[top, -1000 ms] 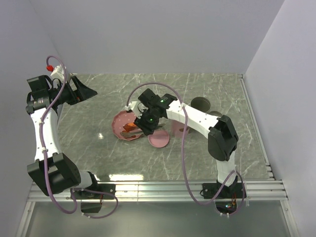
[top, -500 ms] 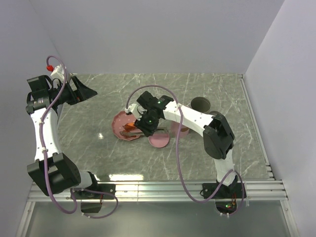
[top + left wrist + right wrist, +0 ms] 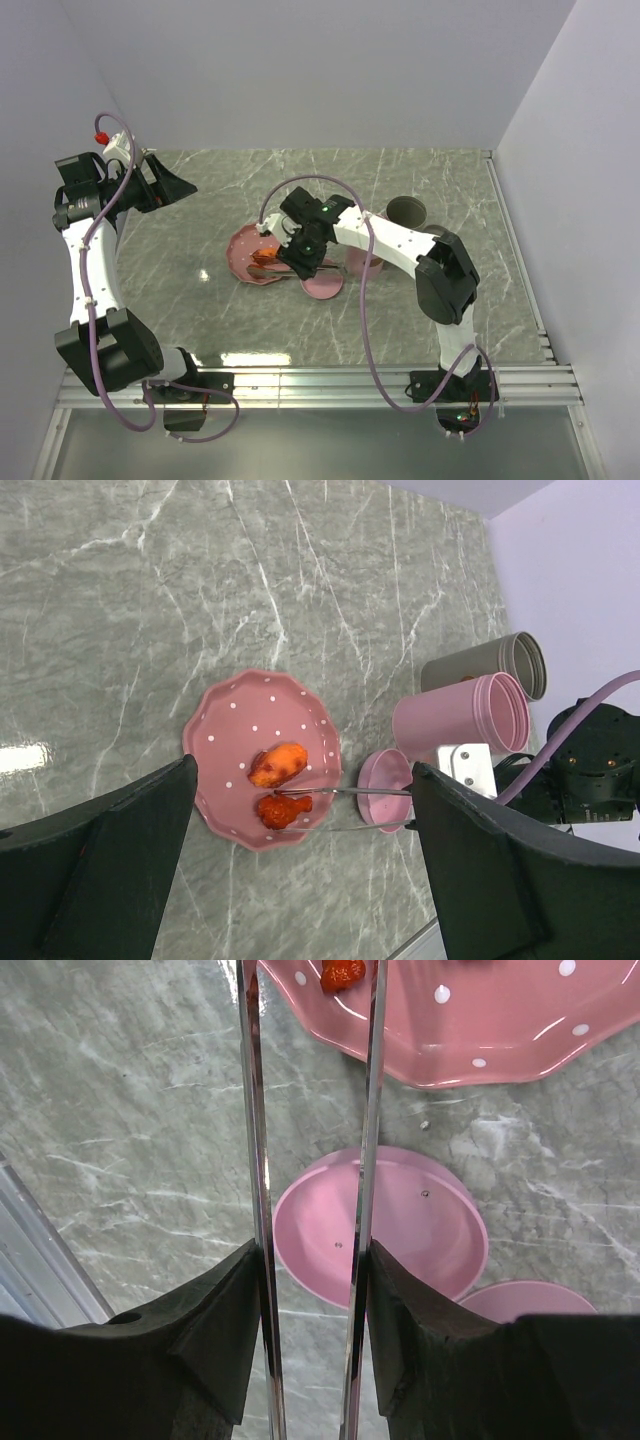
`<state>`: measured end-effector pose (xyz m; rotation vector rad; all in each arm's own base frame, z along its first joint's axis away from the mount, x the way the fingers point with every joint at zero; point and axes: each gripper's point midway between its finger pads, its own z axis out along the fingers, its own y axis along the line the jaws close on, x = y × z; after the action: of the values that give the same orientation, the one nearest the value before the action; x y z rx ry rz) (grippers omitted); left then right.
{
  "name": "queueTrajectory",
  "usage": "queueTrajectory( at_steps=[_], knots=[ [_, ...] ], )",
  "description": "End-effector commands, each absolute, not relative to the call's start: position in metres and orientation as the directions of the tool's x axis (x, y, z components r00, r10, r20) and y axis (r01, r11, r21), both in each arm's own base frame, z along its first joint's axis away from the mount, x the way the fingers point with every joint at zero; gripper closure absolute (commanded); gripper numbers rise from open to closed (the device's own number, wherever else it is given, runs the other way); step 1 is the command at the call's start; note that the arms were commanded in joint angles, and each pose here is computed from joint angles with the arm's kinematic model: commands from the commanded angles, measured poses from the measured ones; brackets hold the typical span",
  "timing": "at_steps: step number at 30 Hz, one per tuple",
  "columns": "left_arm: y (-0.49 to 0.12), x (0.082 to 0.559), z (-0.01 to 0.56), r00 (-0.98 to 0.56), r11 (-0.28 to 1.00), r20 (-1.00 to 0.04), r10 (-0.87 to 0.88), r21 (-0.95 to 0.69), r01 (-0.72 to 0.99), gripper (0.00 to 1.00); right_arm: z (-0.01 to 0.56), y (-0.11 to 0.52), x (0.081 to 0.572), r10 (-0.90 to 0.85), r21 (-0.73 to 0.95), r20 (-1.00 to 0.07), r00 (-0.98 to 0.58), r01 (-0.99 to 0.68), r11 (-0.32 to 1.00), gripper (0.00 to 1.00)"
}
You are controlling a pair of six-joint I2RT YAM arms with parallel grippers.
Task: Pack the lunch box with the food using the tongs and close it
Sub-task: Pick up the food using the clamp
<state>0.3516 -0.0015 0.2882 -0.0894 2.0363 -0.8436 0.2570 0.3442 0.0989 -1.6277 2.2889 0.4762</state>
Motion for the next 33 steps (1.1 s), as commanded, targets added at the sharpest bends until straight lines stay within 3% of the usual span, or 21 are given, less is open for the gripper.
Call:
queueTrajectory(
  at_steps=[1, 33],
  knots=[
    [-0.003, 0.352, 0.302, -0.565, 0.767, -0.749, -0.345, -0.572, 0.291, 0.06, 0.135, 0.348, 0.260, -0.828, 0.050, -0.488, -0.276, -0.956, 0.289, 0.50],
    [-0.003, 0.348, 0.305, -0.557, 0.780, -0.762, -0.330, -0.553, 0.293, 0.06, 0.141, 0.369, 0.268, -0.878, -0.011, -0.433, -0.206, -0.972, 0.234, 0.50]
  ],
)
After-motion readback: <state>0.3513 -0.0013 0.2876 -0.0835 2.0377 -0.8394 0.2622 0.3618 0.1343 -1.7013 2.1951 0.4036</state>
